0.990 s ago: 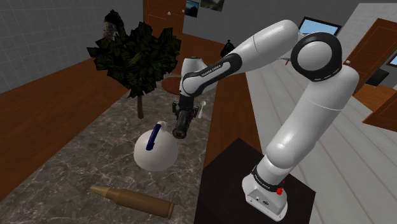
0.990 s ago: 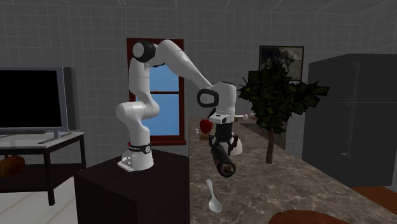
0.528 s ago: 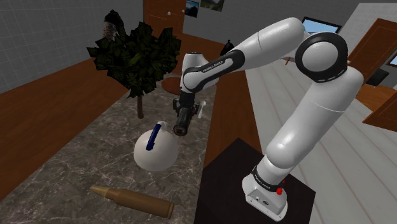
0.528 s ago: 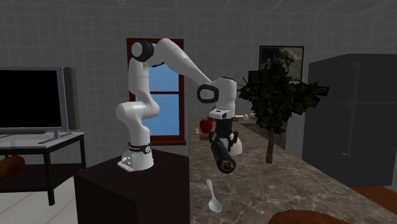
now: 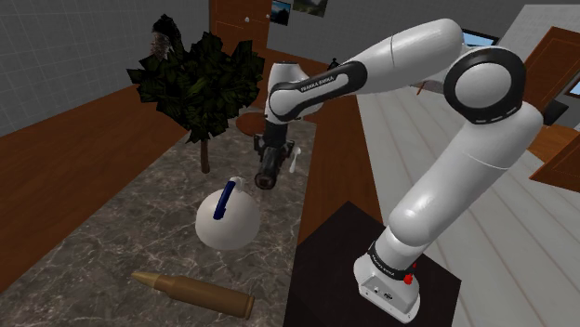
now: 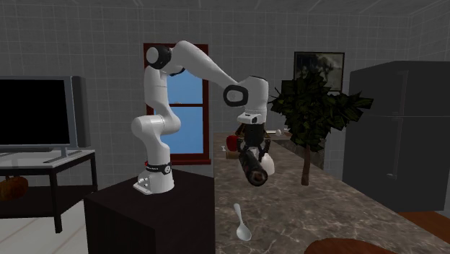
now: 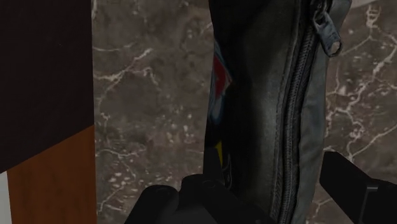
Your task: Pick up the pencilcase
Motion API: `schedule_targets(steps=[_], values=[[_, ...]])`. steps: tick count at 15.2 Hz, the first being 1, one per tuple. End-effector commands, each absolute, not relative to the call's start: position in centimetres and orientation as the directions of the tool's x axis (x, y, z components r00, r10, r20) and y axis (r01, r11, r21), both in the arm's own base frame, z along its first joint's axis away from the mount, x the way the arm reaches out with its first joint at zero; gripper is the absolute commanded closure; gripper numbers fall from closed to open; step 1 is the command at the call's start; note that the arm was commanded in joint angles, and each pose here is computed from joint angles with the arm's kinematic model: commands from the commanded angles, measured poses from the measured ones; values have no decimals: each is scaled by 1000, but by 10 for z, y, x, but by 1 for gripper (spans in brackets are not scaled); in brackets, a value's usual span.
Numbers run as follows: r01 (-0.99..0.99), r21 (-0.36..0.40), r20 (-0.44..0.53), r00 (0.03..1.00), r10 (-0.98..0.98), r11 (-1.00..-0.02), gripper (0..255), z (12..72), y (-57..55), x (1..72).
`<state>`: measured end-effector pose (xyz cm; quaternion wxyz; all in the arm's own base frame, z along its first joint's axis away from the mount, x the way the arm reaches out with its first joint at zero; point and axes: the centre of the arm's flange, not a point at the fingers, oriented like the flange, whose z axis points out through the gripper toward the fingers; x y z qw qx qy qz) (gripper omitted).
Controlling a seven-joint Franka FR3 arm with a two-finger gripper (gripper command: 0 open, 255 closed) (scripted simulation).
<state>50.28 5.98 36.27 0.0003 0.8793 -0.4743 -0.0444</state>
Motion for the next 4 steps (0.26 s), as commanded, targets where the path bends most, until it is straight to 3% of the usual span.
schedule_targets(steps=[1, 4], values=[[-834, 42, -78, 546, -834, -550, 255, 374, 61, 503], [-834, 42, -78, 546, -834, -550, 255, 380, 61, 503]])
